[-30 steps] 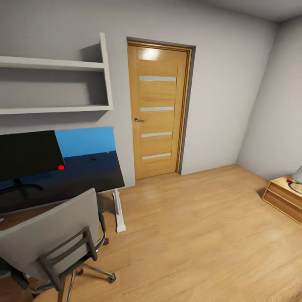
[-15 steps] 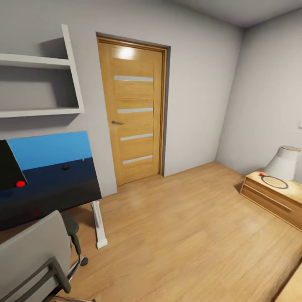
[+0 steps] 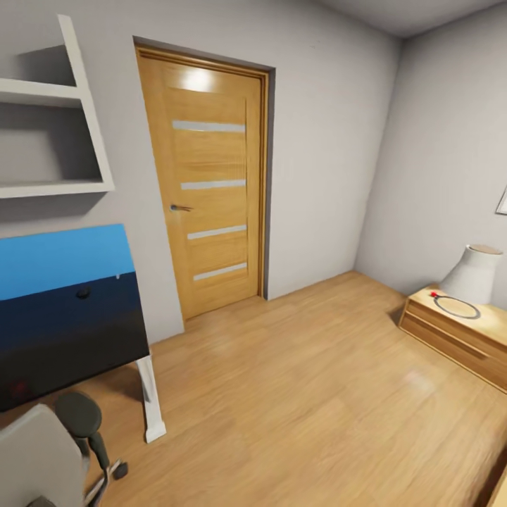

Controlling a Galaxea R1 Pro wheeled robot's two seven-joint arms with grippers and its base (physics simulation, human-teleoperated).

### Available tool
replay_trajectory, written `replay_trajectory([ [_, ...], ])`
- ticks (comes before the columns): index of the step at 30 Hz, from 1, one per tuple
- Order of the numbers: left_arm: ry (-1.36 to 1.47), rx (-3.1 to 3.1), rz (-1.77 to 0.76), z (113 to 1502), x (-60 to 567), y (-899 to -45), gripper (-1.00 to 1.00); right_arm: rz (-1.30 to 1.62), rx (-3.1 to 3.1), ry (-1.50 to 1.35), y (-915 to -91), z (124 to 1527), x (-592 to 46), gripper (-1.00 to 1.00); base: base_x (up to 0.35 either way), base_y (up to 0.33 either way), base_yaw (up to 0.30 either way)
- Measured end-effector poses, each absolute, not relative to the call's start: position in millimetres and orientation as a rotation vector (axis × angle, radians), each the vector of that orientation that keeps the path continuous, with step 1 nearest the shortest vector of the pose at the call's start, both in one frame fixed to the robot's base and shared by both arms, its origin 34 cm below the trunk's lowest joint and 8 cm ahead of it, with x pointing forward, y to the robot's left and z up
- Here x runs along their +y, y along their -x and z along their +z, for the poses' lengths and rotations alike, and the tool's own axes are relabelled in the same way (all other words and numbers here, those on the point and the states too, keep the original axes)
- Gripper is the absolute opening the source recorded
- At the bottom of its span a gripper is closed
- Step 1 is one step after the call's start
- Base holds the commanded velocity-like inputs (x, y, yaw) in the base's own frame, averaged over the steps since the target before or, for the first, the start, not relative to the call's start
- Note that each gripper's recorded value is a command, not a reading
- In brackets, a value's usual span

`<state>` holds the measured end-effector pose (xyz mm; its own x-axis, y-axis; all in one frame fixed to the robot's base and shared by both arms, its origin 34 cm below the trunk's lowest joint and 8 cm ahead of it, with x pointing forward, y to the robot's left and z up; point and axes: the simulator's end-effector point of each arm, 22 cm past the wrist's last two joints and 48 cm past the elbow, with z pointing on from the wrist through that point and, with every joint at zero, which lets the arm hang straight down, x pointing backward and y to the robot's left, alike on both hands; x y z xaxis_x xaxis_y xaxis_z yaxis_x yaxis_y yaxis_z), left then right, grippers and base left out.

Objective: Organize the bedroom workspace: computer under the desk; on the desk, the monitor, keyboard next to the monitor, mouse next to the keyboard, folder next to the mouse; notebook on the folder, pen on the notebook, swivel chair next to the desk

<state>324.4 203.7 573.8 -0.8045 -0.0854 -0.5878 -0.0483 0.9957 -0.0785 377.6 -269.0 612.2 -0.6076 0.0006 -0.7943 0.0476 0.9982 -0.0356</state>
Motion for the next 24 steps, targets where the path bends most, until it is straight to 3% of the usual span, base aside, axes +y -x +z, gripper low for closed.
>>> replay_trajectory([
  [24,0.092,2.513,-0.075,572.6,205.6,-322.6,1.0,-0.066,2.228,-0.032,-376.2,611.1,-269.6,1.0,0.322,0.0,0.004],
])
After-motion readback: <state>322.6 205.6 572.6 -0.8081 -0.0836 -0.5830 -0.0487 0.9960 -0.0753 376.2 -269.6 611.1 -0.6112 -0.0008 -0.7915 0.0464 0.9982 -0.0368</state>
